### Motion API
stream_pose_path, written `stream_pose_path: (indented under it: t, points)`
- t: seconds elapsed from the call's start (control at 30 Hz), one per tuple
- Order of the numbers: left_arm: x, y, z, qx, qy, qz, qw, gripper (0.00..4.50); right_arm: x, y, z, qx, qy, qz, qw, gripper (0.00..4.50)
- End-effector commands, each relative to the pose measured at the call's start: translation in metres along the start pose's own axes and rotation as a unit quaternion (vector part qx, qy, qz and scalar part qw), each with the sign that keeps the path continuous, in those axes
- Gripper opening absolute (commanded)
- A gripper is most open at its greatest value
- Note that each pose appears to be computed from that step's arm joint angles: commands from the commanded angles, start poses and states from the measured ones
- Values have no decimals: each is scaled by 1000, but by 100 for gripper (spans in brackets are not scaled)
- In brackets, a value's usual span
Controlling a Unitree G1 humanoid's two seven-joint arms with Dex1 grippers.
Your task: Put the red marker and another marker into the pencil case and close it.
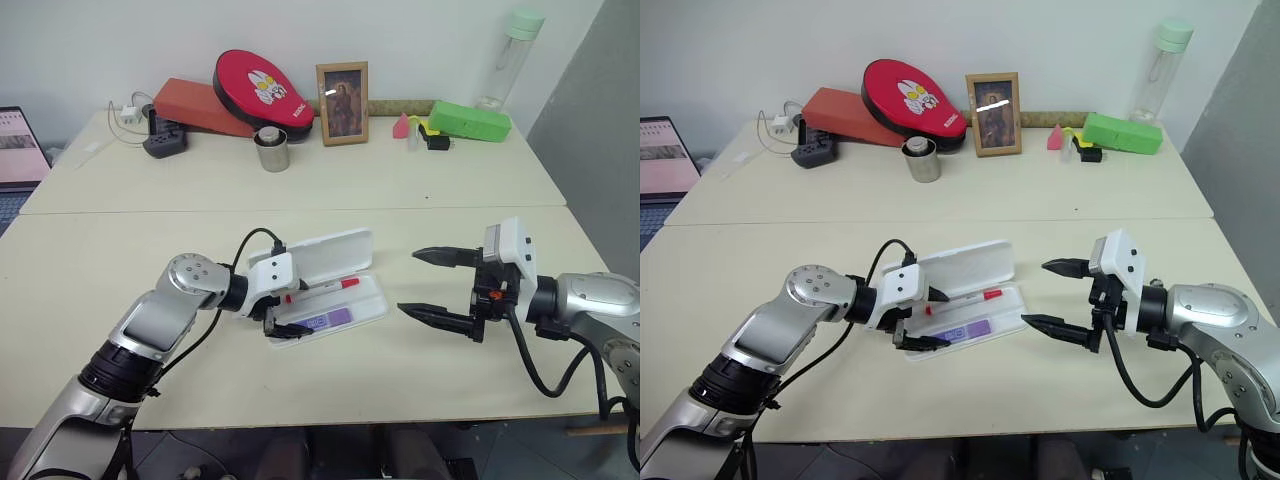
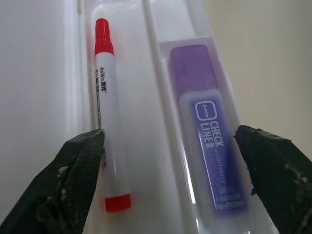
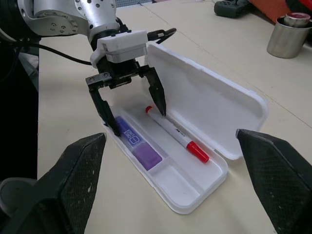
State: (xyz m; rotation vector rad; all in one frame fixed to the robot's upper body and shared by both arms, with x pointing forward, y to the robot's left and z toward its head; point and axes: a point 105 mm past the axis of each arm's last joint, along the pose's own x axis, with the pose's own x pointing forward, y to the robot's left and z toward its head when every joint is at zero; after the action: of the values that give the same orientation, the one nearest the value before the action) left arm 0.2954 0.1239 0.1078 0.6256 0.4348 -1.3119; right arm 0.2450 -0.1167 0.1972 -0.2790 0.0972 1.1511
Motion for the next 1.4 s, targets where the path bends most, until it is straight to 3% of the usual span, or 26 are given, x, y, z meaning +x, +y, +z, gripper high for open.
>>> stream_pose_path:
  t: [0.03,0.3,0.53,0.63,0.7,0.8,0.97,1.27,1.4]
  points:
    - [-5,4,12,18,-18,18,1000,448,-3,-3,8,-21,-10,-12,1000,450]
    - [-9,7,30,10,-59,23,998,448,-5,-6,7,-16,-7,-19,1000,450]
    - [-9,-4,46,-17,-112,13,994,448,-28,-44,-9,9,30,-149,988,450]
    - [-5,-5,65,-13,-164,28,986,448,-60,-91,-37,64,84,-322,941,450]
    - [1,-9,84,-7,-214,26,976,448,-79,-101,-62,91,140,-386,907,450]
    - [10,-11,104,-10,-264,29,964,448,-98,-111,-86,107,190,-447,867,450]
    - [32,-3,128,-1,-308,75,949,448,-119,-127,-115,148,212,-513,819,450]
    - [47,-11,148,16,-334,61,940,448,-117,-126,-140,189,219,-504,814,450]
    - [48,-9,144,20,-325,63,943,450,-117,-129,-137,189,207,-507,815,381]
